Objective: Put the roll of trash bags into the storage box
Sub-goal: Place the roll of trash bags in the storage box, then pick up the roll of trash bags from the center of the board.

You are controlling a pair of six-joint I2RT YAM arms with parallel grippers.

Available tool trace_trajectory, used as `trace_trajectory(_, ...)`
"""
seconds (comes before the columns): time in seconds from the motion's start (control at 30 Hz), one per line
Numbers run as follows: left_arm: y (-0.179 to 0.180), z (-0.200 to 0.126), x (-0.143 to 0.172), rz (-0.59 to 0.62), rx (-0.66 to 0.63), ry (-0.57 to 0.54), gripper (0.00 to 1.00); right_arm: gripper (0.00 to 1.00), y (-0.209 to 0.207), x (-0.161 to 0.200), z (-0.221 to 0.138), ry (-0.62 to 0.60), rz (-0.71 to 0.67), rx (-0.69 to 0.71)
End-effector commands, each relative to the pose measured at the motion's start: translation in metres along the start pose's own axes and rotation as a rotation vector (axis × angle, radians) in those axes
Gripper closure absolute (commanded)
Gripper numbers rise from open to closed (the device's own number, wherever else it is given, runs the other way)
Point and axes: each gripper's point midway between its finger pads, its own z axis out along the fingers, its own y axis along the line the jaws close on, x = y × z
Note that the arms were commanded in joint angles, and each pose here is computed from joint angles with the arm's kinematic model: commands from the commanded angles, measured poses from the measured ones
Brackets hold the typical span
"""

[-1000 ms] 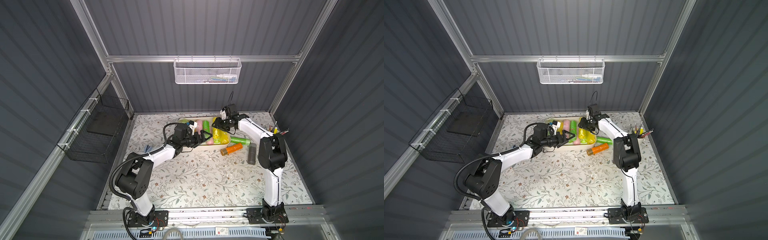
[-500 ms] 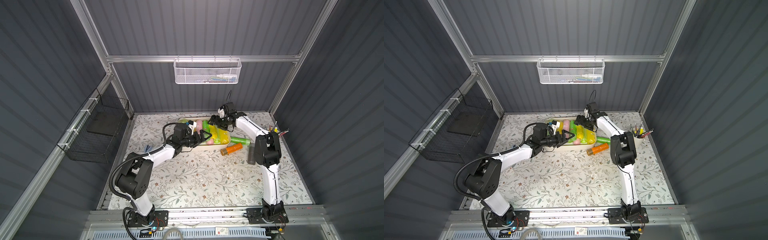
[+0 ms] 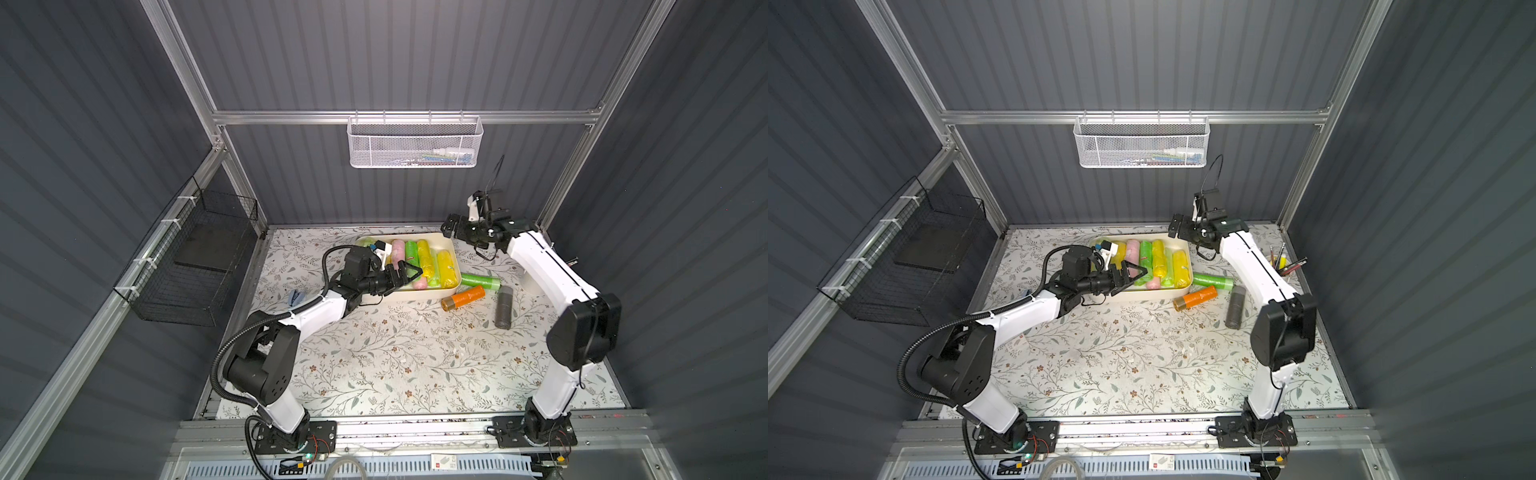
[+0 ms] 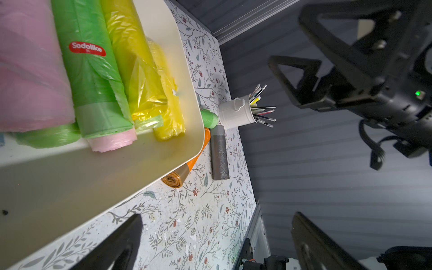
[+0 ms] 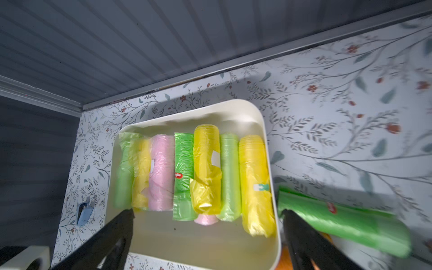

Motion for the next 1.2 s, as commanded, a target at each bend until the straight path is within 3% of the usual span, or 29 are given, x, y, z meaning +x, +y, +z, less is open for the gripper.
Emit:
trace_trajectory(0.0,-0.005,-0.009,0.008,0.053,-0.006,0.011,0.0,0.01,-0.038,0.026,-0.022,0.021,-0.007,0.15)
trace_trajectory(0.27,0.003,-0.015,0.013,0.093,-0.062,0.013,0.0,0.01,-0.116,0.098,-0.07,-0.051,0.102,0.362)
trace_trajectory(0.53,0.009,-0.012,0.026,0.062,-0.028,0.047,0.0,0.01,-0.18,0.188,-0.065,0.093,0.214,0.497)
trace_trajectory(0.83,0.015,-0.008,0.029,0.054,-0.03,0.054,0.0,0.04,-0.195,0.217,-0.058,0.161,0.264,0.495)
trace_trajectory(1.17,0.018,-0.009,0.029,0.05,-0.034,0.049,0.0,0.18,-0.203,0.204,-0.035,0.211,0.264,0.461)
